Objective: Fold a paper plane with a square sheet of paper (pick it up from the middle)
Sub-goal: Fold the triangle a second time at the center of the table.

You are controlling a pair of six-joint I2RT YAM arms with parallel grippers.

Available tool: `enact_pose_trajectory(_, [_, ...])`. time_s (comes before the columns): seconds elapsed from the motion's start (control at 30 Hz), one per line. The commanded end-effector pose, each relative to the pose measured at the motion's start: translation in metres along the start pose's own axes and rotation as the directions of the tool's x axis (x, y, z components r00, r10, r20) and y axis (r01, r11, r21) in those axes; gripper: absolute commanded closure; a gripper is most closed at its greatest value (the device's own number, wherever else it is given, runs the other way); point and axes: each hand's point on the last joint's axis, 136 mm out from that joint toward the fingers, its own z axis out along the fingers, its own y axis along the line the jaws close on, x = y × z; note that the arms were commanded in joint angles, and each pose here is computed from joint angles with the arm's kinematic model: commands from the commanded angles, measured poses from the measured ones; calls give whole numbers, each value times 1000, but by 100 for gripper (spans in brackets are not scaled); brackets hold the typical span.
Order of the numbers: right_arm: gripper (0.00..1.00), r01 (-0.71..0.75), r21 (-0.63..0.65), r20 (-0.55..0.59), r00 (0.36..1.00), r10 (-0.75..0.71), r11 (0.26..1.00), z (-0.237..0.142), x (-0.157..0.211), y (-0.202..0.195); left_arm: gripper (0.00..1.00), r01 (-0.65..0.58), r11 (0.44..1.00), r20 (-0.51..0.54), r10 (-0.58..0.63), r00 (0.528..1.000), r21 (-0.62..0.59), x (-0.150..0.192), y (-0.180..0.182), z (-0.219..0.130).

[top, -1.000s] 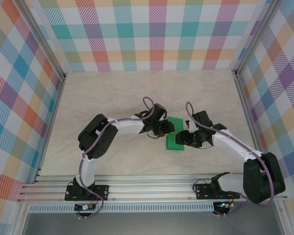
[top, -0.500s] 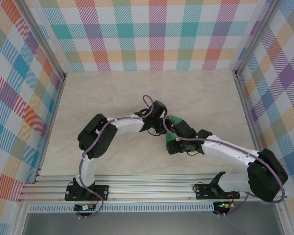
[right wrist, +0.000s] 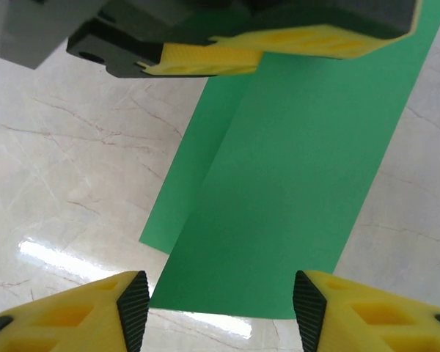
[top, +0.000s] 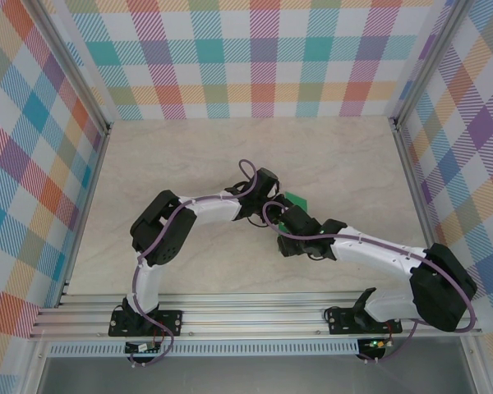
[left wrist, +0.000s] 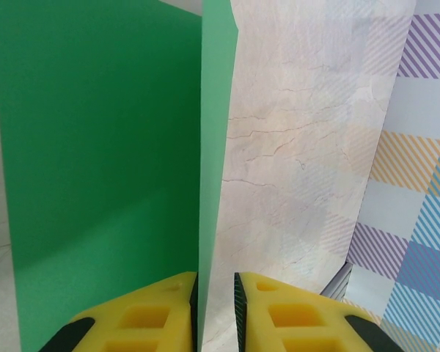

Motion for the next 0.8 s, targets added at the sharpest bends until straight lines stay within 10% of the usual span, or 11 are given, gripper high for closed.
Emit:
enact_pose_trajectory(0.0, [48,-8,23,50,999,7,1000,-3,-10,-2,79,4,1000,3,-4,1000,26,-6,-9,-3])
enact_pose_trajectory(0.77, [93,2,22,53,999,-4,1000,-6,-11,-5,79,-1,1000,13,1,1000,2,-6,-7,-7])
